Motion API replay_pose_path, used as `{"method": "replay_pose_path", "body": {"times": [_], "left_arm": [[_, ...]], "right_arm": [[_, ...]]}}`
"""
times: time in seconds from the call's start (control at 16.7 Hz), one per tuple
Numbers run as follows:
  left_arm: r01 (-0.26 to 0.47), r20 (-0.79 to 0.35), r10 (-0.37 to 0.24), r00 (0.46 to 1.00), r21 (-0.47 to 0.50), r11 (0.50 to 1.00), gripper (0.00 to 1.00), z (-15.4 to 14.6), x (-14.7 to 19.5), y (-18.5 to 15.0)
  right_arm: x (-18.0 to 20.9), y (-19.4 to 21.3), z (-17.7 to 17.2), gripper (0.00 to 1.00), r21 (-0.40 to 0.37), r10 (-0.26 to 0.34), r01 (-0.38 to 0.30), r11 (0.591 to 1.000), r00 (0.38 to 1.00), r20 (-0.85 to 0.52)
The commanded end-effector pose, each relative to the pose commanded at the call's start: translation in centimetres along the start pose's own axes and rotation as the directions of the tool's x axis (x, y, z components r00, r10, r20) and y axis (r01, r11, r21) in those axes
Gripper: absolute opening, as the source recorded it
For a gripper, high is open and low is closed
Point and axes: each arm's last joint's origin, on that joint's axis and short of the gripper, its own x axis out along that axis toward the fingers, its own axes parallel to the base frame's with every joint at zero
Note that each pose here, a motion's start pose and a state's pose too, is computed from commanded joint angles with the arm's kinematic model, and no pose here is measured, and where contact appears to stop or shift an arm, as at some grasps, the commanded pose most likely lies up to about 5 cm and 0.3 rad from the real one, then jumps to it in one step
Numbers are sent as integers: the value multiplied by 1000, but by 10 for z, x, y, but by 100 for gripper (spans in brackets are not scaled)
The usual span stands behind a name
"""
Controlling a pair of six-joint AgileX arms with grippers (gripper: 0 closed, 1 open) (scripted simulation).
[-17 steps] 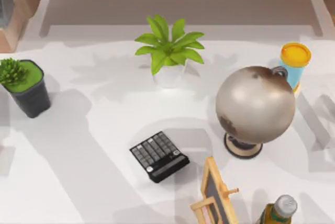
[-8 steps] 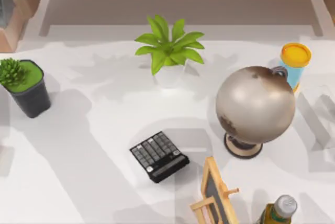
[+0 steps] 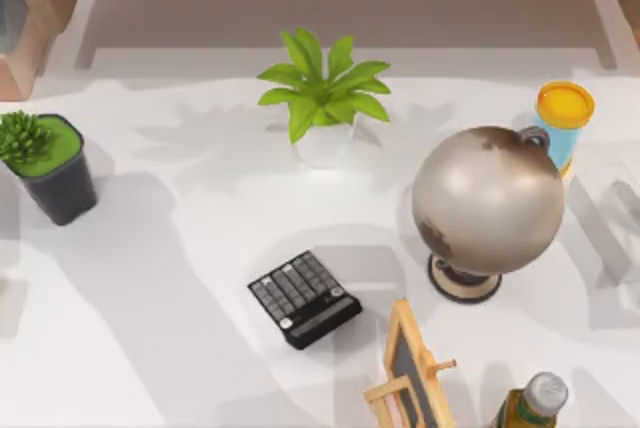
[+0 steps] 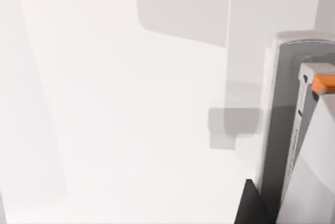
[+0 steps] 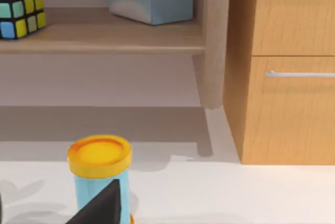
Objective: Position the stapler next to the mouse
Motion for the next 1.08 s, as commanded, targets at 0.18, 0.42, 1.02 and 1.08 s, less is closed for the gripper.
{"method": "replay_pose_path", "body": {"times": [0.18, 0.42, 1.02, 1.08], "left_arm": [[-8, 16, 8, 1000, -1, 1000, 0, 0, -2, 1], [-11, 24, 11, 1000, -3, 1000, 0, 1, 1, 1], [32, -70, -33, 997, -5, 999, 0, -5, 45, -1], [32, -70, -33, 997, -5, 999, 0, -5, 45, -1]], "right_arm": [[0, 0, 0, 100, 0, 0, 0, 1000, 1000, 0], [0, 0, 0, 100, 0, 0, 0, 1000, 1000, 0], [0, 0, 0, 100, 0, 0, 0, 1000, 1000, 0], [0, 0, 0, 100, 0, 0, 0, 1000, 1000, 0]]}}
